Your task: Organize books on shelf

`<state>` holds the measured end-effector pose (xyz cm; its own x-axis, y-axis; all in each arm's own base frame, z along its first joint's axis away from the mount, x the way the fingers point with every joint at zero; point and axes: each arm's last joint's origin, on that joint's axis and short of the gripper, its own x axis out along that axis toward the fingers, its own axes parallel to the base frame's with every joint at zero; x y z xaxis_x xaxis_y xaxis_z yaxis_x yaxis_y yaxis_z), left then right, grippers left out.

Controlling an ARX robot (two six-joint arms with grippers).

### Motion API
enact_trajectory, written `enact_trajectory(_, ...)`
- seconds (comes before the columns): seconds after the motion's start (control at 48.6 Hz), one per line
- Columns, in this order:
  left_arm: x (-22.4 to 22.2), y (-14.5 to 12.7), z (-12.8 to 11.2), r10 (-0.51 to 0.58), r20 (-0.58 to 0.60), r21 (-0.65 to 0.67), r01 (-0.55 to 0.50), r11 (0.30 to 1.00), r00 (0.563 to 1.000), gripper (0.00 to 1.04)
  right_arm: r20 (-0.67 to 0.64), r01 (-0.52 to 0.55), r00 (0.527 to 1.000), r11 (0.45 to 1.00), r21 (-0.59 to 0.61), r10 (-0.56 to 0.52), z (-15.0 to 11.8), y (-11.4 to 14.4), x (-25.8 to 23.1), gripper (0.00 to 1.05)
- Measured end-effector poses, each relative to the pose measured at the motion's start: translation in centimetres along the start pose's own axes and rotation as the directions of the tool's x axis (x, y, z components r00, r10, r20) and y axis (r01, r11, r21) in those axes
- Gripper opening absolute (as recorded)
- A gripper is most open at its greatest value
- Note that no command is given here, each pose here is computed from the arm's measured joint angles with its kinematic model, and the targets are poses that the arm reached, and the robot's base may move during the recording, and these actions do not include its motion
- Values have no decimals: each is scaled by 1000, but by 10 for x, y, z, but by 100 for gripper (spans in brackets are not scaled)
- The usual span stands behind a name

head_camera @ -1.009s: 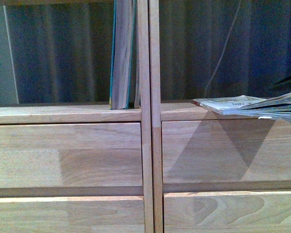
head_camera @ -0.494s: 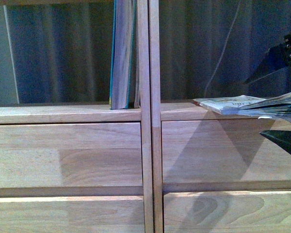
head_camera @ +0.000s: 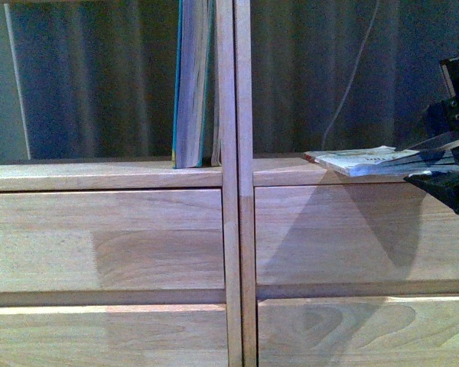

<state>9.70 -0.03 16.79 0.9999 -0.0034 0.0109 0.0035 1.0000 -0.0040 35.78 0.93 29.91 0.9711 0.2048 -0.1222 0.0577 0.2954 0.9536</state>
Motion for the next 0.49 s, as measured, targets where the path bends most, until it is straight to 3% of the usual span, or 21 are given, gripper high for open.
enact_trajectory(0.082,0,0,0,0,0,0,0,1000,1000,97,0,-4,1000,1000,-1,4,-1,-1,0,22)
enact_trajectory(0.206,0,0,0,0,0,0,0,1000,1000,97,1,-20,1000,1000,-1,20,-1,-1,-6,9)
enact_trajectory(0.391,0,0,0,-6,-2,0,6,1000,1000,97,-2,-86,996,996,-33,86,3,-2,-39,7)
enact_trajectory(0.432,1,1,-1,-126,-93,-62,120,991,988,97,1,-125,992,991,-55,125,7,-2,-54,7)
enact_trajectory(0.494,6,7,-1,-238,-175,-166,210,964,955,97,17,-179,983,980,-83,181,14,2,-73,7)
